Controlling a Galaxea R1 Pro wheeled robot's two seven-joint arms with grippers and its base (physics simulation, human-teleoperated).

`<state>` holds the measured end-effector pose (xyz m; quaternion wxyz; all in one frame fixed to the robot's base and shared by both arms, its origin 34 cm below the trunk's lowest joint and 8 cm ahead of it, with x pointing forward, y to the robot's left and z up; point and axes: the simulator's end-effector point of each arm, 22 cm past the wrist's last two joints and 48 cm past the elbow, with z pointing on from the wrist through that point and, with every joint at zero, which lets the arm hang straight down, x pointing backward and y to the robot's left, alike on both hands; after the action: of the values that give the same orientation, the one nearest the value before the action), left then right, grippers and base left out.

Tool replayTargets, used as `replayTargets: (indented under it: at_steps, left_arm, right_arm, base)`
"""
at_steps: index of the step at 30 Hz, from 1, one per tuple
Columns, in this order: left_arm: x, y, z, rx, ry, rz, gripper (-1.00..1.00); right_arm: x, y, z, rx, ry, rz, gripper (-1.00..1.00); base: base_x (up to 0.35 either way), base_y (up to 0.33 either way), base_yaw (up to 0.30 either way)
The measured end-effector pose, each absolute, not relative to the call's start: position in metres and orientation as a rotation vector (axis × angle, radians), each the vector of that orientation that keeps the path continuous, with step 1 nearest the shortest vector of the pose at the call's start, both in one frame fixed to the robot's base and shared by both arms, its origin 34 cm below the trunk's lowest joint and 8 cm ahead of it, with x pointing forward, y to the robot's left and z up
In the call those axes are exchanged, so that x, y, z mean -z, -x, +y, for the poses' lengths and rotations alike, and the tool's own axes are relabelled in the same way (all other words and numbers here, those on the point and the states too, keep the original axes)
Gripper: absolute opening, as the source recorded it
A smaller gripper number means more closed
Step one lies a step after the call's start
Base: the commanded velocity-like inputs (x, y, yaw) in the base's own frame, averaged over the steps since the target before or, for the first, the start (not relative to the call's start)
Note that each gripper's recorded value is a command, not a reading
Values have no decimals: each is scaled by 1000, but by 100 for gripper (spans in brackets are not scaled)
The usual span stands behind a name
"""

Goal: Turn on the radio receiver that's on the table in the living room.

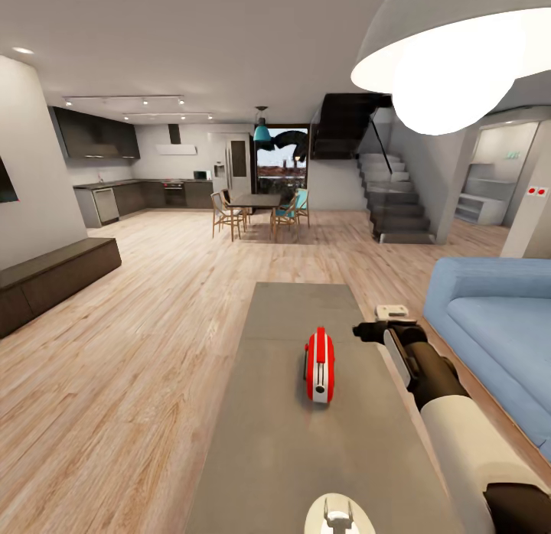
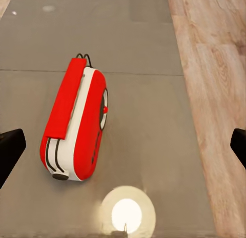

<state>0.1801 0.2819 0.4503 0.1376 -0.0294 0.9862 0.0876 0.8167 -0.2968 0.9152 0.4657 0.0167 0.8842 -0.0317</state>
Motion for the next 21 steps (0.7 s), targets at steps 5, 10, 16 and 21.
replayTargets:
  at_steps: [5, 10, 16, 21]
  left_arm:
    - [-450, -180, 282, -253, 85, 2853, 100]
    - [-450, -180, 282, -253, 85, 2853, 100]
    - [-450, -180, 282, -253, 85, 2853, 100]
    - [-450, -180, 282, -253, 85, 2853, 100]
  right_arm:
    - [-894, -823, -303, 86, -49, 2238, 100]
    - [-880, -840, -308, 88, -56, 2241, 100]
    - [-869, -847, -310, 86, -64, 2262, 100]
    - [-873, -849, -314, 83, -79, 2284, 100]
  base:
    - [0, 0, 0]
    - [0, 0, 0]
    - [0, 0, 0]
    - [0, 0, 0]
